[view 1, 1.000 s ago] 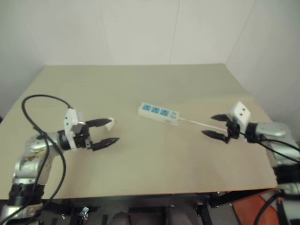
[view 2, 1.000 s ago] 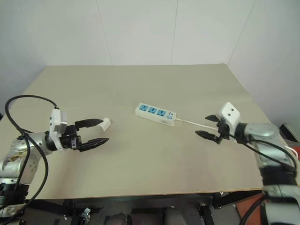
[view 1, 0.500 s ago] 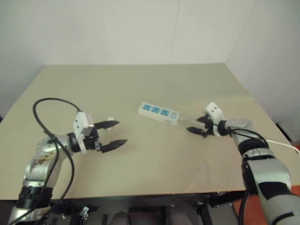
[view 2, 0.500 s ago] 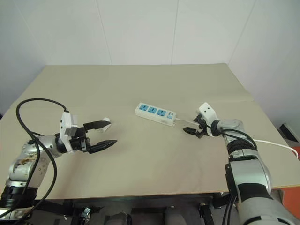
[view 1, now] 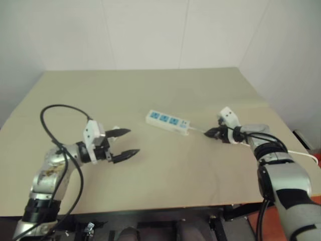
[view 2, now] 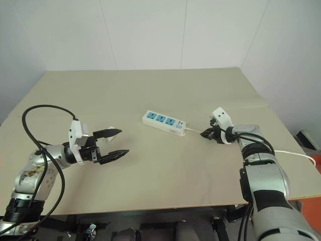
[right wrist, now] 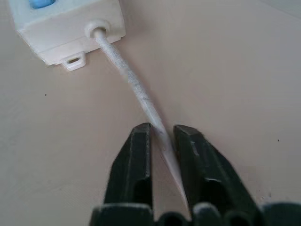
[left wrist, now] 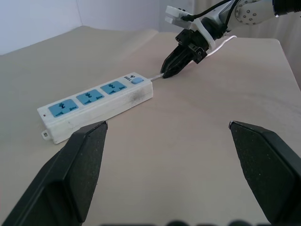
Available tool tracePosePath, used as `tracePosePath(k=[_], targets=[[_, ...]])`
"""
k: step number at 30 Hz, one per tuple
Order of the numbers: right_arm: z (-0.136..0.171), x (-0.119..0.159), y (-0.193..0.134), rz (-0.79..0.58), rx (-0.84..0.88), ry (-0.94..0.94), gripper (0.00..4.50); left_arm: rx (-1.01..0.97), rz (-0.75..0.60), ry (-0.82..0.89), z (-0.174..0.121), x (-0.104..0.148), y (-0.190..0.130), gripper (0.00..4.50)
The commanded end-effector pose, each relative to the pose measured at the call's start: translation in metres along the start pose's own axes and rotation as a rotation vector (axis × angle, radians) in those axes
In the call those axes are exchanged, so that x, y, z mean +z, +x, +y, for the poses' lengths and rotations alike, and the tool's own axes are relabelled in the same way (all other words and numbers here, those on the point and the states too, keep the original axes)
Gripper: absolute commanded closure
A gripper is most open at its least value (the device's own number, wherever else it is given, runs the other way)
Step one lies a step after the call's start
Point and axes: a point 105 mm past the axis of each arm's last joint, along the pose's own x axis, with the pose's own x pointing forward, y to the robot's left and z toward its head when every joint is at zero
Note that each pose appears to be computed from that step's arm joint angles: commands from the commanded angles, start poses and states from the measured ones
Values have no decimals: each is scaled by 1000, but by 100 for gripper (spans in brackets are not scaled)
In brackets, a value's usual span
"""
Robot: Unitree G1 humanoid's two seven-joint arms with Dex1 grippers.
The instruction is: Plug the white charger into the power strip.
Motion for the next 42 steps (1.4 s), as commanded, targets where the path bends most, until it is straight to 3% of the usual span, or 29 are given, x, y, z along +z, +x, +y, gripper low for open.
tracePosePath(k=[1,5,14,25,33,38,42], targets=[[5,6,0,-24,51,-26,448,-21,-22,43,1,10,2,0],[22,10,-4,-62,198,-100,448,-37,-35,42,0,13,3,0],[54,-4,-24,-83,316,-314,448,-38,-27,45,0,12,5,0],[74,-38,-73,-5,273,-312,448,-76,-13,37,3,9,13,0],[59,-41,-71,-9,171,-295,448,-81,-18,37,4,10,18,0],[65,-28,-67,-88,193,-312,288,-70,-10,35,4,10,13,0],[75,-1,-77,-255,225,-291,144,-38,-4,30,4,10,7,0]])
